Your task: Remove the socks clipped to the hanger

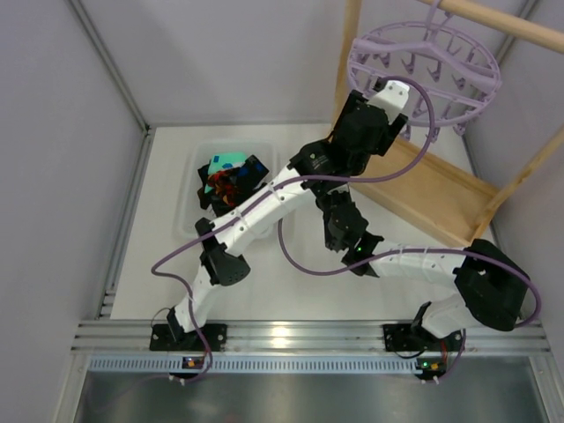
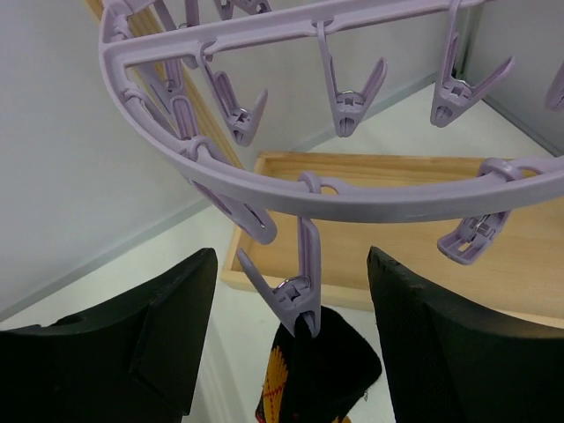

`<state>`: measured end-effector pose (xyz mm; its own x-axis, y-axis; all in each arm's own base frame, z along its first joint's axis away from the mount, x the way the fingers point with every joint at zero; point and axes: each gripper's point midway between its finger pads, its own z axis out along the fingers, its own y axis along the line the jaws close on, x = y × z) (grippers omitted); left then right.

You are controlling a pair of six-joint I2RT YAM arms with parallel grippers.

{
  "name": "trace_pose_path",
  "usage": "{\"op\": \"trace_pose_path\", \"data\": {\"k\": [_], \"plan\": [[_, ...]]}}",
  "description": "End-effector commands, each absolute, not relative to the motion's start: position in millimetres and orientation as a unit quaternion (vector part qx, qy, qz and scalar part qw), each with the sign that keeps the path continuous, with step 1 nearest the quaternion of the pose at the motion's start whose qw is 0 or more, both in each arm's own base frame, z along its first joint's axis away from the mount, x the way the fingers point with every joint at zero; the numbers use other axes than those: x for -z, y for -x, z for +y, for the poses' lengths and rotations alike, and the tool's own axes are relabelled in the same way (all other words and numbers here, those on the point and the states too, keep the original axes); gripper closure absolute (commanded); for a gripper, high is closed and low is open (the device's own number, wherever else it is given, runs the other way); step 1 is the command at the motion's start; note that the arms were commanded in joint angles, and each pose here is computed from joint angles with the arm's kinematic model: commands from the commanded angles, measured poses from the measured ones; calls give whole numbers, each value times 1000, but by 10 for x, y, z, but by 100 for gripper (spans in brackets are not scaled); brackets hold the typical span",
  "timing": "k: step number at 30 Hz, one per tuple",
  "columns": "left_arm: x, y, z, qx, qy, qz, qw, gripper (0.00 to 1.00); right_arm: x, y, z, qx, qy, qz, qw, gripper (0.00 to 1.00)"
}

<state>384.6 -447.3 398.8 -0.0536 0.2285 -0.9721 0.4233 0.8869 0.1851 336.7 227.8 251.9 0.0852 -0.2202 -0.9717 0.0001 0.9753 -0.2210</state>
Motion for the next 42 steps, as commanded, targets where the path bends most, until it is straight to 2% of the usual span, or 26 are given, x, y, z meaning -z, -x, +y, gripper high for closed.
{"op": "trace_pose_path", "data": {"k": [1,3,4,6,10,11,17,18,20,24,27,29,30,31,32,34,35,42], "plan": [[-4267,-3916,-4437,65,-201,695,688,28,-2618,-3311,2498,57,101,664,739,100],[-4246,-3943,-4454,63,-204,693,689,30,-2613,-3282,2543,55,107,663,739,100],[-4239,-3956,-4459,62,-205,692,689,36,-2624,-3276,2550,55,108,662,740,100],[-4224,-3987,-4484,62,-205,690,692,37,-2627,-3254,2579,52,110,661,741,100],[-4188,-4110,-4445,41,-195,687,699,46,-2630,-3210,2602,50,116,657,744,100],[-4173,-4128,-4440,39,-195,687,699,53,-2639,-3192,2609,49,117,656,744,100],[-4154,-4183,-4441,43,-187,687,701,74,-2644,-3154,2553,49,115,654,746,100],[-4163,-4175,-4449,45,-187,686,702,87,-2653,-3149,2527,49,111,653,747,100],[-4177,-4174,-4441,47,-185,686,702,90,-2600,-3127,2474,52,109,655,746,100],[-4181,-4125,-4419,60,-188,689,697,84,-2471,-3018,2284,37,88,668,738,100],[-4183,-4045,-4313,68,-180,698,689,64,-2234,-2849,2148,-6,92,688,720,100],[-4226,-3980,-4241,79,-168,702,687,47,-2014,-2765,2085,-36,115,702,701,100],[-4238,-3929,-4153,78,-165,706,684,41,-2094,-2717,1995,-70,83,701,705,100],[-4285,-3899,-4084,82,-155,707,685,37,-1921,-2676,1887,-59,97,716,689,100],[-4294,-3869,-4036,82,-149,709,684,26,-1920,-2673,1830,-78,82,718,687,100],[-4395,-3771,-3844,86,-131,711,685,17,-1970,-2610,1689,-105,59,715,689,100],[-4412,-3740,-3787,86,-127,712,685,2,-2075,-2605,1630,-128,47,705,696,100],[-4423,-3387,-2795,34,-27,727,686,2,-2268,-2706,1693,-173,94,696,690,100]]}}
